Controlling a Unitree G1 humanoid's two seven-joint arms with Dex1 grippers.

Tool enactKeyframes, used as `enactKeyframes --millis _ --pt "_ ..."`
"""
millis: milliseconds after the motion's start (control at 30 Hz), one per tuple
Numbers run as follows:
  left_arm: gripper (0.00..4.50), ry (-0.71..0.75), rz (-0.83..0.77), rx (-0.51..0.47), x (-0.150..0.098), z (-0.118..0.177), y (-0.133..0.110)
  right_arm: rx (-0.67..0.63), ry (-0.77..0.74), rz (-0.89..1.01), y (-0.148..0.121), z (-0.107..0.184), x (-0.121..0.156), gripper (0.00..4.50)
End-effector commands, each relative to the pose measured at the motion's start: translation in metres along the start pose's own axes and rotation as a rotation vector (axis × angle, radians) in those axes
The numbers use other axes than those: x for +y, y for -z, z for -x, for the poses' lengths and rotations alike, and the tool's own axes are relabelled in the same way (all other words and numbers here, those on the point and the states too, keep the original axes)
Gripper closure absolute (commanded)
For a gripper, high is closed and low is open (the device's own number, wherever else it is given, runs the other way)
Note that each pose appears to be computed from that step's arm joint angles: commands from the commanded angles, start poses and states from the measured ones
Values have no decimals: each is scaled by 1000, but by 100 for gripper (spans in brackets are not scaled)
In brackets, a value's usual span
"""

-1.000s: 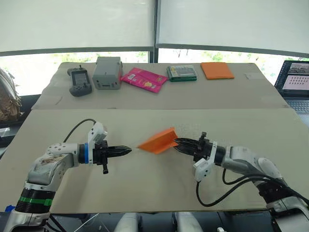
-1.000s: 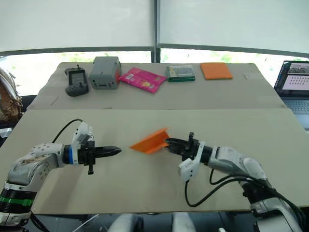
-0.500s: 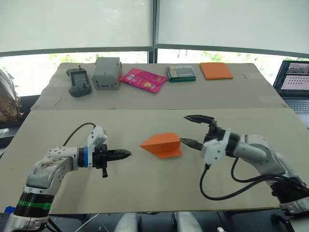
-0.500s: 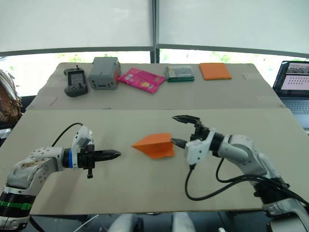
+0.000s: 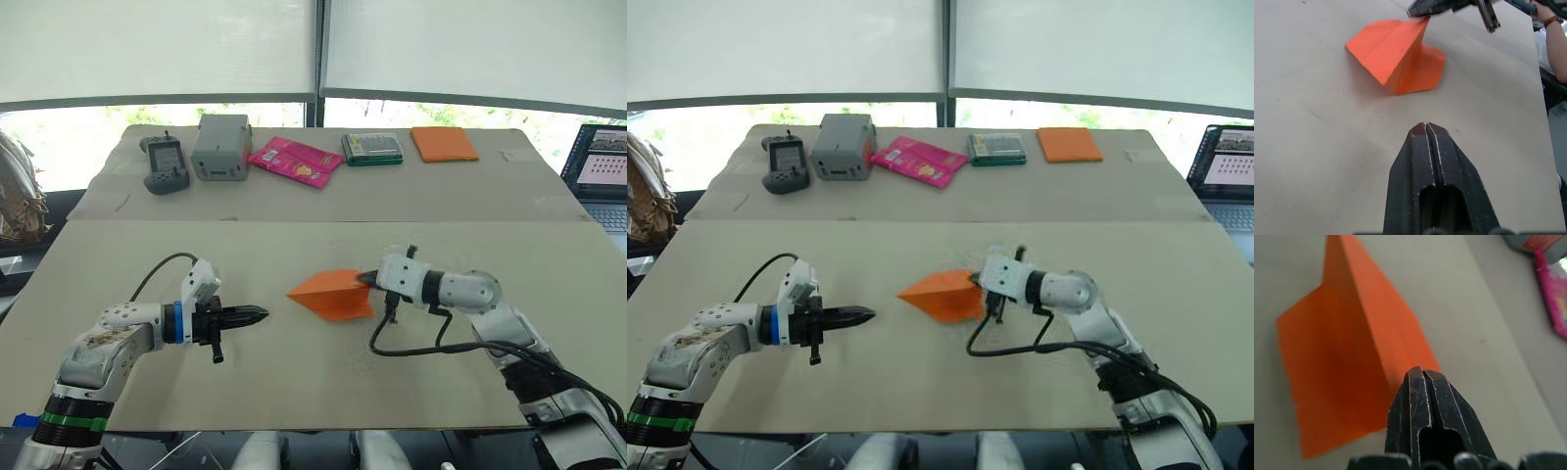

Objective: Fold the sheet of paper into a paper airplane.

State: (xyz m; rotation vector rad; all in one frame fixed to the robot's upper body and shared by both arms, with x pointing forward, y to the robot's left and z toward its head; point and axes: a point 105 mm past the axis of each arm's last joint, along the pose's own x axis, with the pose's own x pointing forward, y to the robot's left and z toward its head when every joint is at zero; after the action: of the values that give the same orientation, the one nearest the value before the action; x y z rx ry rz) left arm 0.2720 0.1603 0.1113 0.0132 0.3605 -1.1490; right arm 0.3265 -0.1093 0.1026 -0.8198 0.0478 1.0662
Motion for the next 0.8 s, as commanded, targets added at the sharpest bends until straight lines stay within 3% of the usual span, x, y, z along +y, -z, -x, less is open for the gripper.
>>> enactKeyframes --millis 33,233,367,567,800 --pt "450 6 -43 -11 -1 -1 -7 -37 -26 -3 -14 4 8 447" --pt "450 11 -48 -6 2 -2 -8 -30 -63 -14 -12 12 35 447" --pt "450 17 -51 -5 3 -3 -9 -42 -37 1 -16 12 39 447" --pt "450 64 -47 -28 -1 -14 -16 -94 100 8 -32 15 8 447" --pt "450 153 -60 -8 -16 -50 -13 -92 146 7 -38 28 -24 447"
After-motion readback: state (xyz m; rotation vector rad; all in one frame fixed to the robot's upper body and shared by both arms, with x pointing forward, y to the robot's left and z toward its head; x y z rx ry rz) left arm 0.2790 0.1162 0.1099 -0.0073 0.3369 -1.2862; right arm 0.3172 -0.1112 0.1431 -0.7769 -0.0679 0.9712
